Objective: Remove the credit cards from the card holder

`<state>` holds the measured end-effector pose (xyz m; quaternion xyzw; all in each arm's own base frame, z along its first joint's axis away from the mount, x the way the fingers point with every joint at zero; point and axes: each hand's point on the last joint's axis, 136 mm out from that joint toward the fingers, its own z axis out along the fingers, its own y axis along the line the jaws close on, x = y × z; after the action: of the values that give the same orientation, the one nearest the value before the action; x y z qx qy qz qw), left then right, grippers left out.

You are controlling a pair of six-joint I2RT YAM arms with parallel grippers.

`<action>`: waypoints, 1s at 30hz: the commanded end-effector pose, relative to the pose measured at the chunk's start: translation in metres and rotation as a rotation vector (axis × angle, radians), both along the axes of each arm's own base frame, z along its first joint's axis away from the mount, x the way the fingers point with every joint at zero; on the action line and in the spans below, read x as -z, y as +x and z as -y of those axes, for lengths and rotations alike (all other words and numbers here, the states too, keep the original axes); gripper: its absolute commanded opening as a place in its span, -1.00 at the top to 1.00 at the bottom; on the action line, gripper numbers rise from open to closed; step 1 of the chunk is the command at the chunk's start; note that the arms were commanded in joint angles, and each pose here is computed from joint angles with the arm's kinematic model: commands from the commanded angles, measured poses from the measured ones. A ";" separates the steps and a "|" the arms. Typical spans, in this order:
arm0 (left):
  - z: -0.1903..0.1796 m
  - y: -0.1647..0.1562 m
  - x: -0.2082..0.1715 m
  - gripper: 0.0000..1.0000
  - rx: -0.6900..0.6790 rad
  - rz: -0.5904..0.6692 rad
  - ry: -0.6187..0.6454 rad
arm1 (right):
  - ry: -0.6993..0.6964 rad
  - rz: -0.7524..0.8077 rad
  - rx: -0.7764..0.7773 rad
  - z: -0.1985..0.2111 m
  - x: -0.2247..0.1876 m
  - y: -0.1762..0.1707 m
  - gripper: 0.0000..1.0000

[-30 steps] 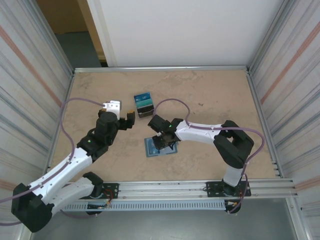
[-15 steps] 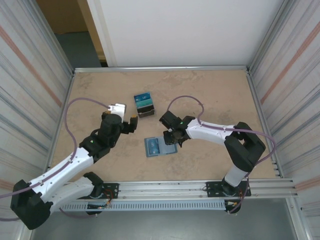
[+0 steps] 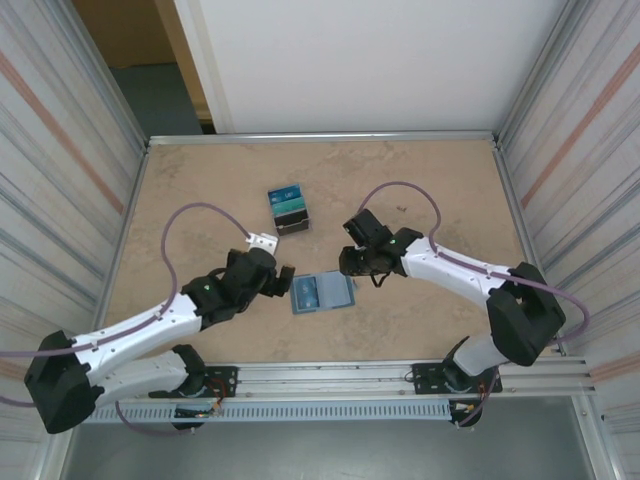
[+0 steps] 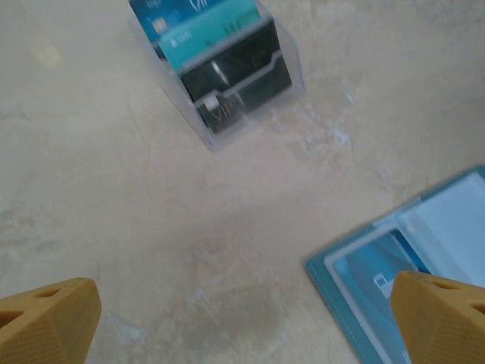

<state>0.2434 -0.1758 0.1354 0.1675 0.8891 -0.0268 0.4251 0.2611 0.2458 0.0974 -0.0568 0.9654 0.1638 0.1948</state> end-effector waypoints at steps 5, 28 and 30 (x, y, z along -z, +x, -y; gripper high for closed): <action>0.001 -0.019 0.041 -0.97 -0.025 -0.124 0.019 | 0.176 -0.073 -0.034 -0.034 -0.008 -0.010 0.42; 0.021 -0.016 0.090 -0.97 -0.013 -0.215 0.033 | 0.213 -0.289 -0.097 -0.088 0.052 -0.031 0.54; 0.022 -0.016 0.092 -0.97 -0.011 -0.222 0.048 | 0.213 -0.296 -0.095 -0.088 0.055 -0.032 0.54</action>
<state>0.2215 -0.1879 0.0362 0.1691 0.9356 -0.0147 0.3097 0.2257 0.3291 0.0424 -0.0682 0.9583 0.2724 0.0535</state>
